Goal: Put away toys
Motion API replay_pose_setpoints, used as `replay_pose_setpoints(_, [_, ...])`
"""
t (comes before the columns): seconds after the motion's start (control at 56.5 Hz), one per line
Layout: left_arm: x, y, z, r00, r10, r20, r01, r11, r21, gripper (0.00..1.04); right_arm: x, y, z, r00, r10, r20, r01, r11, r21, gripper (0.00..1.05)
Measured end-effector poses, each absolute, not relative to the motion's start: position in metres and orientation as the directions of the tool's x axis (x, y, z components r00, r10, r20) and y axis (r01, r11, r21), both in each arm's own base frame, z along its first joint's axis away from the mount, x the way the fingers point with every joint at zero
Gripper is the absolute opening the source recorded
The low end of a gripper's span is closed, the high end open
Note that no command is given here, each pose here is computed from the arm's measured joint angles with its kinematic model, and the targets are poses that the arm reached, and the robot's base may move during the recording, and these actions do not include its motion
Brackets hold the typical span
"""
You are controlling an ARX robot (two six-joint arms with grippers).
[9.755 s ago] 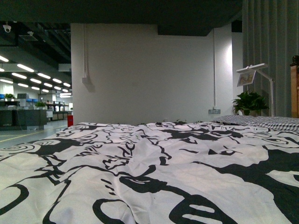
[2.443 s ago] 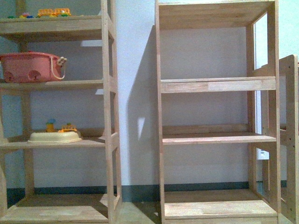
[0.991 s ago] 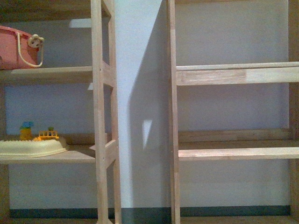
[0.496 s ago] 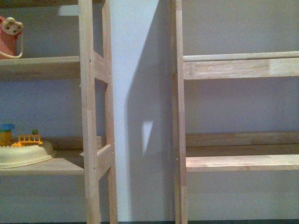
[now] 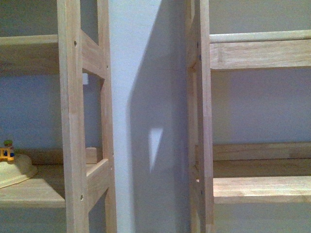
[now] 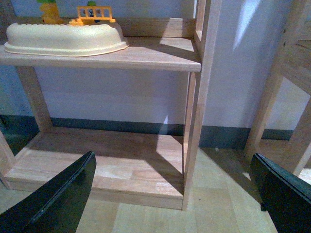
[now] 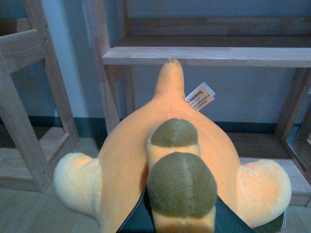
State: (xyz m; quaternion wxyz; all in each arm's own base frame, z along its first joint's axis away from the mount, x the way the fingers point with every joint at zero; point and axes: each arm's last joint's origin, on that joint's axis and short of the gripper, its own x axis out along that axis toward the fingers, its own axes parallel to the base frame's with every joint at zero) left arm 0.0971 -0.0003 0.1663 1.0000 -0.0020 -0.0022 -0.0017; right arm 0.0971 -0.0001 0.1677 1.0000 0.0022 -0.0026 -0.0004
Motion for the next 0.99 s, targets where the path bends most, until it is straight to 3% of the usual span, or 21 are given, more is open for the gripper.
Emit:
replay_pose_setpoints(0.354, [0.097, 0.000, 0.166, 1.000, -0.003, 0.004, 0.003, 1.000, -0.004, 0.98, 0.097, 0.000, 0.168, 1.000, -0.001, 0.005, 0.001, 1.000, 0.004, 0.07])
replay_pose_setpoints(0.478, [0.097, 0.000, 0.166, 1.000, -0.004, 0.003, 0.004, 1.000, -0.004, 0.98, 0.097, -0.001, 0.171, 0.995, -0.092, 0.043, 0.089, 0.993, 0.073, 0.07])
replay_pose_setpoints(0.69, [0.097, 0.000, 0.166, 1.000, -0.003, 0.003, 0.003, 1.000, -0.004, 0.98, 0.101, 0.002, 0.176, 0.988, -0.145, 0.045, 0.142, 0.988, 0.063, 0.07])
replay_pose_setpoints(0.991, [0.097, 0.000, 0.166, 1.000, -0.003, 0.003, 0.003, 1.000, -0.004, 0.98, 0.101, 0.016, 0.314, 0.950, -0.180, 0.255, 0.187, 0.982, -0.001, 0.07])
